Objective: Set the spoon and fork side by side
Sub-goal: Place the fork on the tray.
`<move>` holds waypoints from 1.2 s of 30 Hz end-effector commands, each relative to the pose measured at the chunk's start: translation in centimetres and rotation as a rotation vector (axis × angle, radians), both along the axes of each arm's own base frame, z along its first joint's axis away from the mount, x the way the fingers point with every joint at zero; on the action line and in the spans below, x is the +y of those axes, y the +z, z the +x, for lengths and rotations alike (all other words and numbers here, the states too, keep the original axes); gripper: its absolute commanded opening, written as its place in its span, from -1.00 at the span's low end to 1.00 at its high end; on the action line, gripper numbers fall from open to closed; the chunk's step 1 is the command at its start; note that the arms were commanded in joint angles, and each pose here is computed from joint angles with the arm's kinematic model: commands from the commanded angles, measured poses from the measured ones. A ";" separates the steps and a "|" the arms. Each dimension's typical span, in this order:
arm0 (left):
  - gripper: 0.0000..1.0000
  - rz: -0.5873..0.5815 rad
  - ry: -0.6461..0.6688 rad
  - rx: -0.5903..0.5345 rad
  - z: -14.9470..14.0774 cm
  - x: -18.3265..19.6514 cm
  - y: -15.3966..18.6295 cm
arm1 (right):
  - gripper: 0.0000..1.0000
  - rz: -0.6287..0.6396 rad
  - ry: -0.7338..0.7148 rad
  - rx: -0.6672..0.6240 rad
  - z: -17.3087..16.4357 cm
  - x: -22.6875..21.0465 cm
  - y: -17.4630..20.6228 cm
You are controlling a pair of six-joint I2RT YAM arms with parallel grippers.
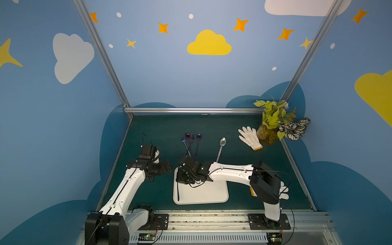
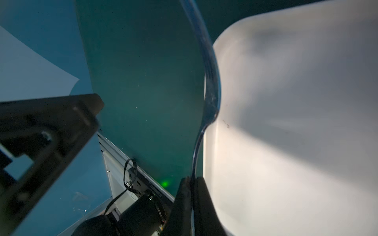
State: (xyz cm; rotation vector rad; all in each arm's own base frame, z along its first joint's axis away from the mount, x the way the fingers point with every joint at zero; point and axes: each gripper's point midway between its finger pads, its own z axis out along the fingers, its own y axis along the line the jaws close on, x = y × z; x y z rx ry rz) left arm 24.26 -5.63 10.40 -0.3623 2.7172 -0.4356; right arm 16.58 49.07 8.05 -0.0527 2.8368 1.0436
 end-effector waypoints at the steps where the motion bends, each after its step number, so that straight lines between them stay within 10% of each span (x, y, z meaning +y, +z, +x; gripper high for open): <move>1: 1.00 -0.011 -0.003 -0.009 -0.2 -0.1 0.4 | -1.00 0.041 -0.064 -0.037 1.2 0.3 0.5; 36: 1.00 -0.018 -0.008 -0.002 -0.2 -0.2 0.2 | -0.99 -0.015 -0.048 0.076 0.6 -1.5 -5.8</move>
